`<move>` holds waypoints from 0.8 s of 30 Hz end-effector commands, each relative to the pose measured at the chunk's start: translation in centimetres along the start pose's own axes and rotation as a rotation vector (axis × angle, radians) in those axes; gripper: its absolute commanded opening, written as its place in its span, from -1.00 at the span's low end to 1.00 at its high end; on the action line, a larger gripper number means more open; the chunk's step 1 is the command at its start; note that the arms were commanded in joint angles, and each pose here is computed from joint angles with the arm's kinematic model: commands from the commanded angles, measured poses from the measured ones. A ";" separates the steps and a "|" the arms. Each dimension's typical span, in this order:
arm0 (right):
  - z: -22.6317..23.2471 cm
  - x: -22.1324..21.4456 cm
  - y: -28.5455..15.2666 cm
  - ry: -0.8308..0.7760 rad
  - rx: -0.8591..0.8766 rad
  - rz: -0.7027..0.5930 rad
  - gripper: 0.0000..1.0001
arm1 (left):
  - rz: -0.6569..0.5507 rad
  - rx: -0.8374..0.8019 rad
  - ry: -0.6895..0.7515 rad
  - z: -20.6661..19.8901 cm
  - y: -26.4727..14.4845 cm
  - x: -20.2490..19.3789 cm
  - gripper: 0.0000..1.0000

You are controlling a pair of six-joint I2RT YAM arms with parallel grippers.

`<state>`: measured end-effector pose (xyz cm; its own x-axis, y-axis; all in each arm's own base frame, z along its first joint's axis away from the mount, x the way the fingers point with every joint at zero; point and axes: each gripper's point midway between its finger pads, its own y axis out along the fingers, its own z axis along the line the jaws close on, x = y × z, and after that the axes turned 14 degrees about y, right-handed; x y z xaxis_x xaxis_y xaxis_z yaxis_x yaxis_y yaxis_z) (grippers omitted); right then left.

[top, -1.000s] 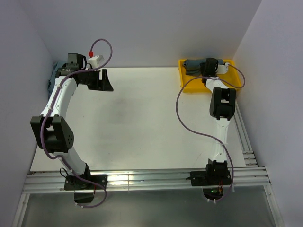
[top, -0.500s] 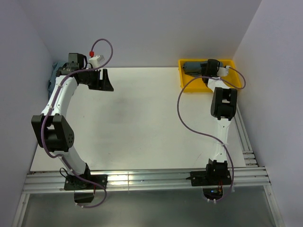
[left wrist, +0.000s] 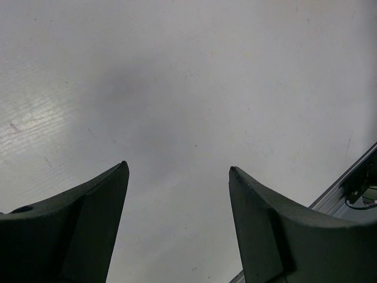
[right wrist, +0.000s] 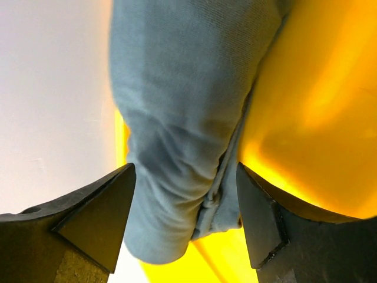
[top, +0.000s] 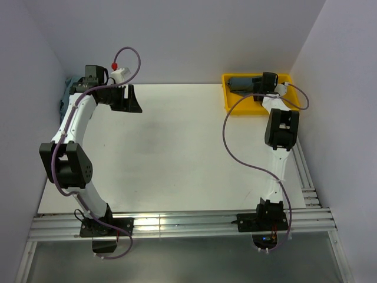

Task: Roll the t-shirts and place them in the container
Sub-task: Place the rolled tshirt into the container

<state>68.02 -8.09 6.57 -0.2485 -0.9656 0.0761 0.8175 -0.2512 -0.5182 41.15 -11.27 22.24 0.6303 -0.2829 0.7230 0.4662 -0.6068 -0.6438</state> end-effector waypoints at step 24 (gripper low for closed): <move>7.2 -2.3 -20.8 -0.117 0.231 0.161 0.61 | -0.144 0.022 0.138 -2.3 -4.8 2.5 0.58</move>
<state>57.47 -3.94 19.03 -0.1236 -0.9910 0.0523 0.8942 -0.1340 -0.4272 40.15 -10.93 23.86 0.5847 -0.2846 0.7597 0.4912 -0.6211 -0.6107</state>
